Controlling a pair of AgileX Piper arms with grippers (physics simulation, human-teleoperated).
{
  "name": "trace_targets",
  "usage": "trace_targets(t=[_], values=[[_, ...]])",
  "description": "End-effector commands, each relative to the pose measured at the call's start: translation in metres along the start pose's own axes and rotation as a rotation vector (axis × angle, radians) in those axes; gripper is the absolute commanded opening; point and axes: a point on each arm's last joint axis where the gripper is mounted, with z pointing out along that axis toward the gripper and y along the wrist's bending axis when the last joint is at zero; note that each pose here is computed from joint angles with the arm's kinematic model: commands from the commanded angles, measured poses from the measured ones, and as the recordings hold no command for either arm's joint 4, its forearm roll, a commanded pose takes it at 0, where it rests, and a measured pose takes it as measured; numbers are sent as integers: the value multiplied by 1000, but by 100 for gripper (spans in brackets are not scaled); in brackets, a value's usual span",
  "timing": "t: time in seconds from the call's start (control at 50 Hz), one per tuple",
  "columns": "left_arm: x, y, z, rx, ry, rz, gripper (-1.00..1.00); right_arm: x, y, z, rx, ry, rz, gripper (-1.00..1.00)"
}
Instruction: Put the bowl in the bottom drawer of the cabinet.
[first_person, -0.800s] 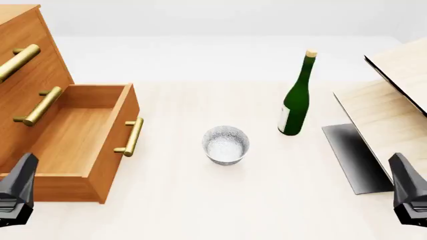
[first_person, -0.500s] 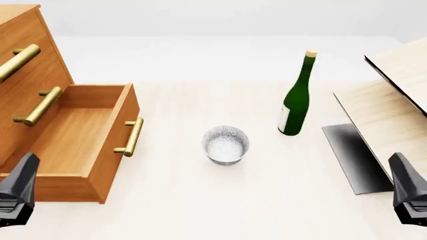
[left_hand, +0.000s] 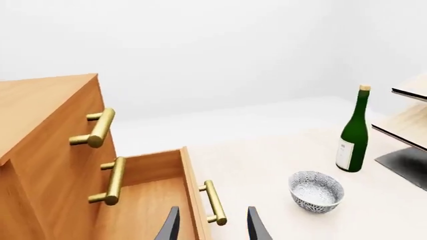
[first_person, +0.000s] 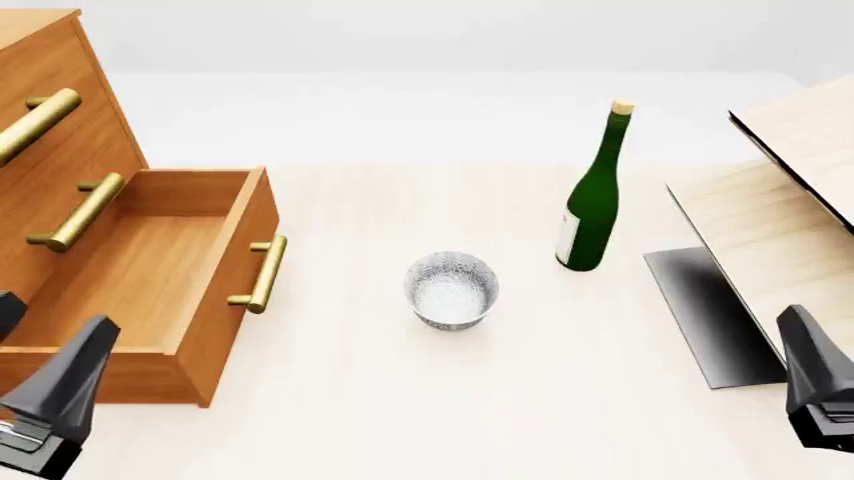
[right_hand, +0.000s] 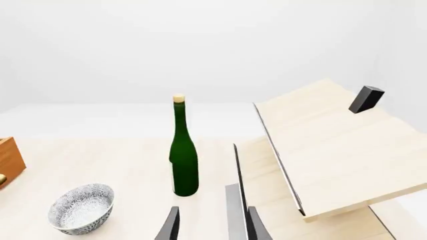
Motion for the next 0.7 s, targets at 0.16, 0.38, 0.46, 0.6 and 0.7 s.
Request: trace_targets(t=[0.16,0.38,0.46,0.6,0.7], values=[[-12,-9,-2,171,-20,50,100,0,0,0,1,0,0,100],[-24,-12,-3,247,-62,32,100,0,0,0,1,0,0,100],[-24,-14,3,269,-60,38,100,0,0,0,1,0,0,100],[-33,-15,2,288,-84,22,100,0,0,0,1,0,0,100],[-37,-18,8,310,-83,26,100,0,0,0,1,0,0,100]])
